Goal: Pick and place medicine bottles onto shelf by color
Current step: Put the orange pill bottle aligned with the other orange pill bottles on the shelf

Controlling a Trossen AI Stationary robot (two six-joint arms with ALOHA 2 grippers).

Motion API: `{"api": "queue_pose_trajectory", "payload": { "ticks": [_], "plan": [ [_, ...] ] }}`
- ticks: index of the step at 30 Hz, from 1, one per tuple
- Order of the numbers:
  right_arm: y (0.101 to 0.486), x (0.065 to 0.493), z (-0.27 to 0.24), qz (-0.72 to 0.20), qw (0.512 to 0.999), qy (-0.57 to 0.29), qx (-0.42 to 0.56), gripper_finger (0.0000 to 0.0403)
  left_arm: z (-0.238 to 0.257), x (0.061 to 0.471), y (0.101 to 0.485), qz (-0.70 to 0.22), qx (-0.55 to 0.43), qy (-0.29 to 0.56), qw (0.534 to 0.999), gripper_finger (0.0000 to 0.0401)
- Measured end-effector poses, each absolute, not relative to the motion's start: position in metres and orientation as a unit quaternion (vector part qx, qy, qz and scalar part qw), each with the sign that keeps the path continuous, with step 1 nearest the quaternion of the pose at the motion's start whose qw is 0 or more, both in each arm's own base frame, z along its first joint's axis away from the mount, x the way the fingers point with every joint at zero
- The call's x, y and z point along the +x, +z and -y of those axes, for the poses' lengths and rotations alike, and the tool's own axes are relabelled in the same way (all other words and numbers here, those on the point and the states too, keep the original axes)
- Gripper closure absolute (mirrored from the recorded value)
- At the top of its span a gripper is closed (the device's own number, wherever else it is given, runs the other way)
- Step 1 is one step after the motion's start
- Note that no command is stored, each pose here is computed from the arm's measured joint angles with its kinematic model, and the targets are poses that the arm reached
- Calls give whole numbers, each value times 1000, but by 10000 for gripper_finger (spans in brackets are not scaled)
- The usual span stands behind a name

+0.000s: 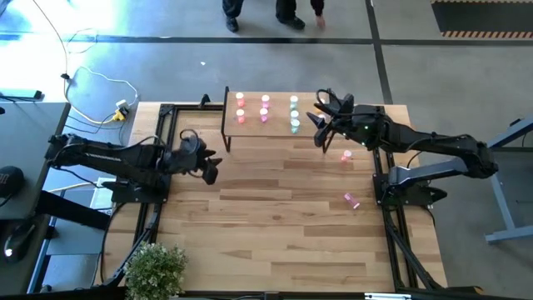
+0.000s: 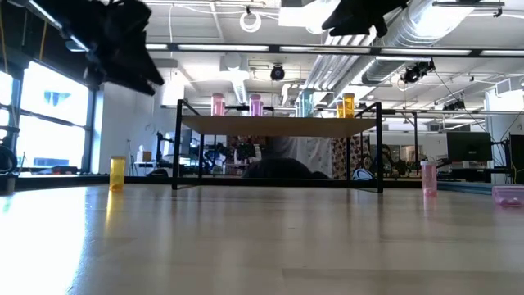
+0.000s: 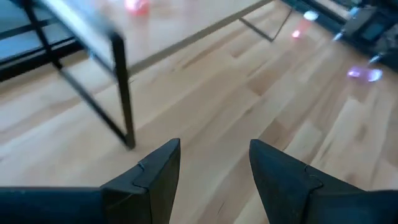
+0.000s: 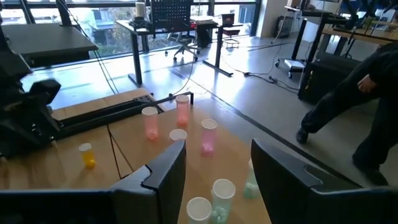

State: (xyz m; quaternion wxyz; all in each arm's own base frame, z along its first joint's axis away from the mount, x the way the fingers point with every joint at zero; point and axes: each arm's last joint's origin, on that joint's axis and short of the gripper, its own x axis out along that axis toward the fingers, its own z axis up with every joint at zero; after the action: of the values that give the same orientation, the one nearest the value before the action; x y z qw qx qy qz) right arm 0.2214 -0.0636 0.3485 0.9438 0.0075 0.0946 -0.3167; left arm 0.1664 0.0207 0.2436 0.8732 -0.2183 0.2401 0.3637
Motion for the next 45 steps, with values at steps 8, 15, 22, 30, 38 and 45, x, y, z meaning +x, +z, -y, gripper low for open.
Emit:
{"api": "queue_pose_trajectory", "payload": {
  "ticks": [8,15,22,30,38,45],
  "plan": [
    [352,218,63,-86,944,-317,8,231,-8,158,204,-254,-251,399,845,219],
    [351,218,63,-98,944,-316,-11,231,-1,163,183,-234,-299,454,806,220],
    [351,216,69,-98,939,-328,-12,231,0,175,160,-242,-316,507,764,220],
    [351,212,80,-98,931,-352,-9,231,14,181,143,-214,-312,536,754,220],
    [351,206,95,-105,913,-392,-30,231,30,171,142,-219,-301,530,762,220],
    [352,198,112,-123,895,-423,-70,231,37,164,143,-230,-294,522,766,220]
  ]
}}
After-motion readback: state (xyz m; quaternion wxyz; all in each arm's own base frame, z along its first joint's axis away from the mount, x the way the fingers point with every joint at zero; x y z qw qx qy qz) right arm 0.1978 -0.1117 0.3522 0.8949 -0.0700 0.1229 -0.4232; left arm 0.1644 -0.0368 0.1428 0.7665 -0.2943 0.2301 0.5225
